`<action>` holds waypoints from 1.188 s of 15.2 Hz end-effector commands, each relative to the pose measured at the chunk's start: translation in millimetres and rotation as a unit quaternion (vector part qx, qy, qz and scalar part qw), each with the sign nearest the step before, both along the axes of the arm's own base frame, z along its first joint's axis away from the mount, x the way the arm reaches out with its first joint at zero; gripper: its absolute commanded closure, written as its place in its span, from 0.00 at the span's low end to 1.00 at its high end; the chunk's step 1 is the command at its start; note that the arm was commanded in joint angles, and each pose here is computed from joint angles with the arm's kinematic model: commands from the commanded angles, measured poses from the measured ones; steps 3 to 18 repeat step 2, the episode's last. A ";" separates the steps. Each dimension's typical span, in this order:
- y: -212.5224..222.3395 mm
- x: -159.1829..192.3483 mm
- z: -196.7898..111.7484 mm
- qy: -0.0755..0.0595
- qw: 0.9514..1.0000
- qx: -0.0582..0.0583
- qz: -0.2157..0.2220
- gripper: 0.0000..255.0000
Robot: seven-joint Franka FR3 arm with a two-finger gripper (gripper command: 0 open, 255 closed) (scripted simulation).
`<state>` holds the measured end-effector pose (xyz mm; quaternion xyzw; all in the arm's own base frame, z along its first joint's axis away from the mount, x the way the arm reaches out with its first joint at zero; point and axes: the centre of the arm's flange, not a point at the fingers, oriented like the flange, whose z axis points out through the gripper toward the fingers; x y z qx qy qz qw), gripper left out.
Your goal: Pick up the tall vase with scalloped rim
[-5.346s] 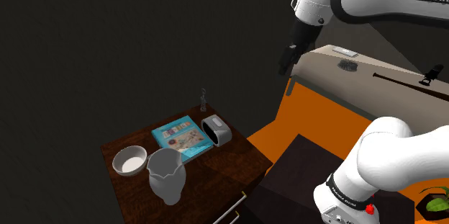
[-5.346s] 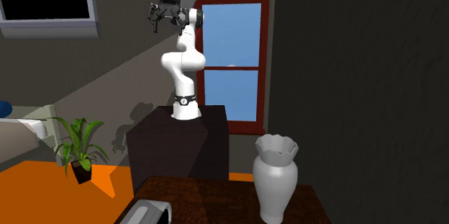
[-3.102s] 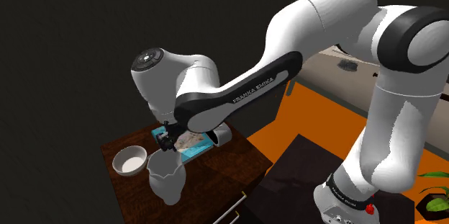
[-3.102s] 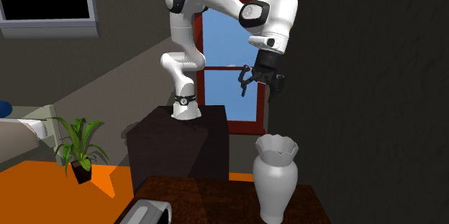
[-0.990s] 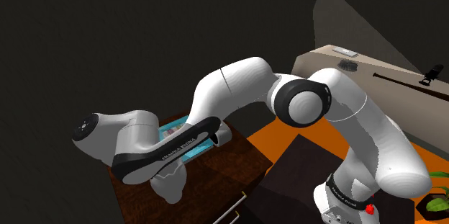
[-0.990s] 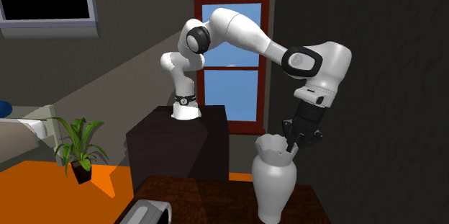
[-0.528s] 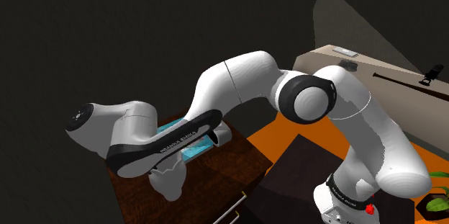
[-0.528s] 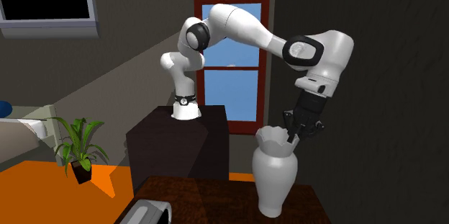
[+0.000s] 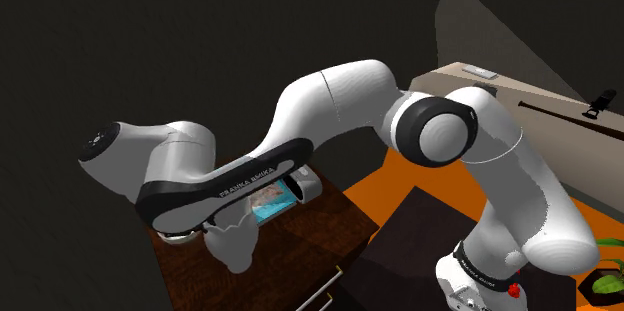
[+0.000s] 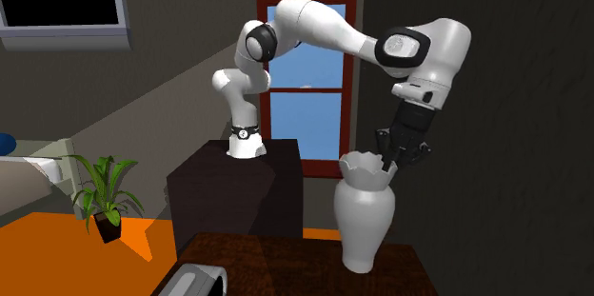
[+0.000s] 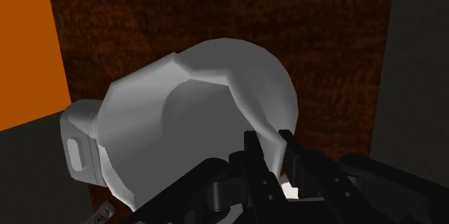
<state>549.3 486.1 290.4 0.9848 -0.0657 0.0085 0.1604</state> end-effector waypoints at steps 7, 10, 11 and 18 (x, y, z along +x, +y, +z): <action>0.3 -0.1 7.3 0.000 1.000 0.000 0.000 1.00; 0.3 -0.1 7.3 0.000 1.000 0.000 0.000 1.00; 0.3 -0.1 7.3 0.000 1.000 0.000 0.000 1.00; 0.3 -0.1 7.3 0.000 1.000 0.000 0.000 1.00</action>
